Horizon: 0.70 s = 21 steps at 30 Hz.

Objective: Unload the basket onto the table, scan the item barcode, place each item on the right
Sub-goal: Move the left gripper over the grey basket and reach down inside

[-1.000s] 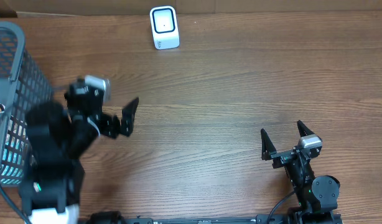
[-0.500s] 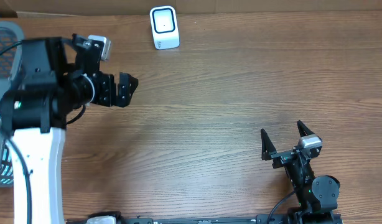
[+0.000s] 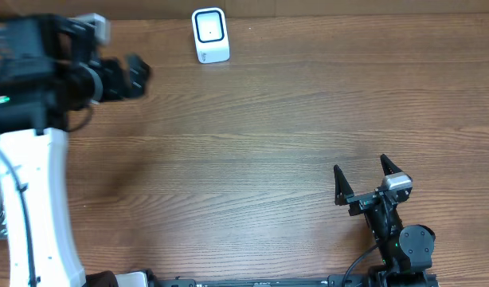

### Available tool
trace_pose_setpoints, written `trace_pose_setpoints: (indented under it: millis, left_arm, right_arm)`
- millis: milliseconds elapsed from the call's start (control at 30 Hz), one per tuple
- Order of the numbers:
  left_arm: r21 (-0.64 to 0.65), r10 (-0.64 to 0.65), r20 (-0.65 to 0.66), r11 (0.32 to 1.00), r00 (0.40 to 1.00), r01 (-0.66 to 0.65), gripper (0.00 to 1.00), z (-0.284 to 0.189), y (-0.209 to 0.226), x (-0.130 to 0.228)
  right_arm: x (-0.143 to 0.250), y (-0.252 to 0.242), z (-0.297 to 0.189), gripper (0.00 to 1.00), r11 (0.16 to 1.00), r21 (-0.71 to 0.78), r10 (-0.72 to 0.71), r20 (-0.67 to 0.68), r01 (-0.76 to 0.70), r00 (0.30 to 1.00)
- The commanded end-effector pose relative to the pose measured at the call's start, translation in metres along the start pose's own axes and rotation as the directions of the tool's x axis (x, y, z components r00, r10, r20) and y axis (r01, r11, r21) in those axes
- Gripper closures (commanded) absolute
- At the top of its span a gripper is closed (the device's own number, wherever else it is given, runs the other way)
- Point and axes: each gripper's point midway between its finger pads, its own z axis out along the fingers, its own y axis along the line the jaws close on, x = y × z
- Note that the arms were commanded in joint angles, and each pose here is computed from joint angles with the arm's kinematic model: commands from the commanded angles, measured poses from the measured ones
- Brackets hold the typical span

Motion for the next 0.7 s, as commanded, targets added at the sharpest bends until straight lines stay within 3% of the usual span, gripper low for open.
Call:
trace_pose_setpoints:
  millis: [0, 100, 333, 500, 667]
  left_arm:
    - [-0.129, -0.160, 0.140, 0.976, 0.977, 0.178, 0.00, -0.038, 0.040, -0.030]
    - [-0.252, -0.281, 0.230, 0.908, 0.932, 0.336, 0.00, -0.064, 0.089, -0.033]
    - [-0.412, -0.527, 0.397, 0.629, 0.751, 0.659, 0.00, -0.110, 0.196, -0.002]
    - [-0.525, -0.581, 0.435, 0.457, 0.688, 0.718, 0.00, -0.119, 0.252, 0.025]
    - [-0.648, -0.673, 0.370, 0.308, 0.641, 0.697, 0.00, -0.106, 0.295, 0.068]
  right_arm:
    - [0.002, 0.000, 0.000, 0.00, 1.000, -0.003, 0.003, 0.004, -0.003, 1.000]
    - [0.002, 0.000, 0.000, 0.00, 1.000, -0.003, 0.003, 0.004, -0.003, 1.000]
    - [0.002, 0.000, 0.000, 0.00, 1.000, -0.003, 0.003, 0.004, -0.003, 1.000]
    - [0.002, 0.000, 0.000, 0.00, 1.000, -0.003, 0.003, 0.004, -0.003, 1.000]
    - [0.002, 0.000, 0.000, 0.00, 1.000, -0.003, 0.003, 0.004, -0.003, 1.000]
